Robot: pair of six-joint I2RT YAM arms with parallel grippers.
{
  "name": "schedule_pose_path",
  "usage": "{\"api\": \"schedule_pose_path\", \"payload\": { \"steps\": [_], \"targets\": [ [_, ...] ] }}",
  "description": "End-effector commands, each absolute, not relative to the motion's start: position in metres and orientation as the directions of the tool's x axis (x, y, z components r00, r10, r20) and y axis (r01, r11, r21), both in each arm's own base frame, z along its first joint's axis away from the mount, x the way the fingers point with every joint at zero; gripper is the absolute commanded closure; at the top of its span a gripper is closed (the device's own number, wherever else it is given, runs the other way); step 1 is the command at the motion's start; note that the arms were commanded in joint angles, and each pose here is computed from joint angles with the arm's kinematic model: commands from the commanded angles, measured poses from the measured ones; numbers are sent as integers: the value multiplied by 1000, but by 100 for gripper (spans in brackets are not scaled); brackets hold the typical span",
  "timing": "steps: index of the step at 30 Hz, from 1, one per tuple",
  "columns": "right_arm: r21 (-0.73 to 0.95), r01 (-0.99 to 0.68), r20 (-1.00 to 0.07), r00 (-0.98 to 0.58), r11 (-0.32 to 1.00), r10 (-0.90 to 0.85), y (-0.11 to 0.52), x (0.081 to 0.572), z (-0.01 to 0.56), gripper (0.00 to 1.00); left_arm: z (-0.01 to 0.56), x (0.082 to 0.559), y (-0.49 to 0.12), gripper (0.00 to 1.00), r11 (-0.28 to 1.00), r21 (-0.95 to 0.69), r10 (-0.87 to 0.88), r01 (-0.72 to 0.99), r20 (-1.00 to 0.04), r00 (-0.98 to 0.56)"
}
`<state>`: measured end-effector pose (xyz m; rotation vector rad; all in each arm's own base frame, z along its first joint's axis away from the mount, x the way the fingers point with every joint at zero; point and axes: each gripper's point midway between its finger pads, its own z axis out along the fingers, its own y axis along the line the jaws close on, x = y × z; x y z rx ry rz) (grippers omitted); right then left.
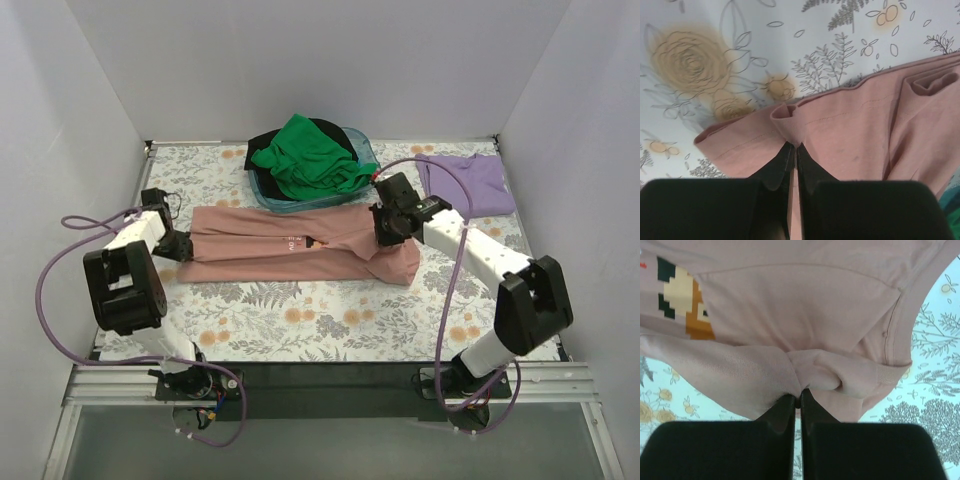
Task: Fold and stack the t-shirts
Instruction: Fold the tshirt
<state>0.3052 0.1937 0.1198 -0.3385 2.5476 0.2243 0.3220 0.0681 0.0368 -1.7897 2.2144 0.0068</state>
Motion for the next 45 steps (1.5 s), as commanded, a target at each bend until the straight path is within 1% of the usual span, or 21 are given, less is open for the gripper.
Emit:
{"api": "schedule_pose_path", "payload": {
  "steps": [1, 3, 4, 6, 7, 8, 9, 10, 11, 14, 16, 18, 20, 21, 22, 23, 25, 27, 34, 39, 45],
  "targets": [
    [119, -274, -578, -800, 954, -158, 198, 344, 127, 99, 45, 353, 71, 98, 270, -238, -947, -933, -240, -213],
    [119, -265, -568, -808, 957, -154, 200, 358, 124, 99, 36, 361, 70, 87, 296, -226, -943, -928, -225, -246],
    [121, -251, -547, -824, 960, -147, 198, 364, 115, 99, 34, 371, 71, 62, 305, -226, -940, -925, -230, -253],
    [121, -233, -542, -830, 965, -132, 196, 374, 113, 97, 34, 380, 72, 43, 316, -229, -935, -921, -238, -262],
    [125, -219, -554, -825, 968, -115, 196, 384, 119, 92, 35, 384, 73, 37, 321, -231, -934, -919, -239, -266],
    [114, -199, -556, -825, 973, -104, 192, 391, 119, 79, 38, 393, 74, 26, 327, -237, -931, -915, -245, -269],
    [100, -175, -540, -836, 979, -94, 190, 398, 111, 71, 40, 396, 76, 16, 330, -237, -930, -914, -248, -272],
    [96, -160, -559, -826, 983, -80, 189, 409, 119, 62, 43, 399, 77, 10, 334, -235, -928, -913, -252, -275],
    [73, -145, -555, -828, 987, -80, 185, 416, 113, 50, 48, 399, 80, 8, 334, -226, -926, -915, -262, -273],
    [74, -151, -557, -826, 986, -85, 186, 421, 117, 44, 58, 398, 83, 6, 344, -232, -919, -910, -284, -274],
    [96, -172, -559, -824, 980, -90, 189, 415, 123, 42, 70, 392, 82, 5, 352, -249, -914, -903, -301, -273],
    [125, -192, -556, -826, 973, -92, 190, 402, 124, 39, 80, 384, 80, 4, 348, -266, -913, -899, -312, -262],
    [162, -224, -540, -835, 961, -103, 192, 380, 120, 34, 86, 379, 77, 4, 354, -287, -912, -890, -316, -261],
    [187, -247, -559, -823, 951, -104, 196, 377, 123, 32, 94, 378, 75, 4, 359, -307, -911, -881, -319, -260],
    [253, -299, -551, -826, 920, -117, 209, 364, 121, 30, 90, 371, 70, 3, 364, -305, -913, -880, -306, -271],
    [292, -335, -577, -809, 896, -114, 214, 357, 131, 22, 90, 369, 69, 4, 368, -313, -912, -875, -305, -274],
    [354, -417, -610, -781, 837, -131, 229, 344, 120, 2, 84, 357, 58, 3, 384, -324, -911, -865, -284, -298],
    [413, -474, -627, -767, 778, -134, 244, 338, 121, 1, 80, 355, 52, 3, 396, -344, -909, -851, -279, -311],
    [456, -506, -619, -772, 732, -148, 273, 354, 103, 2, 70, 339, 42, 3, 414, -345, -905, -843, -261, -337],
    [375, -436, -609, -781, 818, -137, 265, 363, 84, 2, 71, 330, 47, 2, 406, -317, -903, -857, -281, -324],
    [367, -444, -592, -789, 818, -162, 274, 359, 66, 2, 70, 329, 45, 2, 407, -325, -904, -854, -276, -326]
  ]
}}
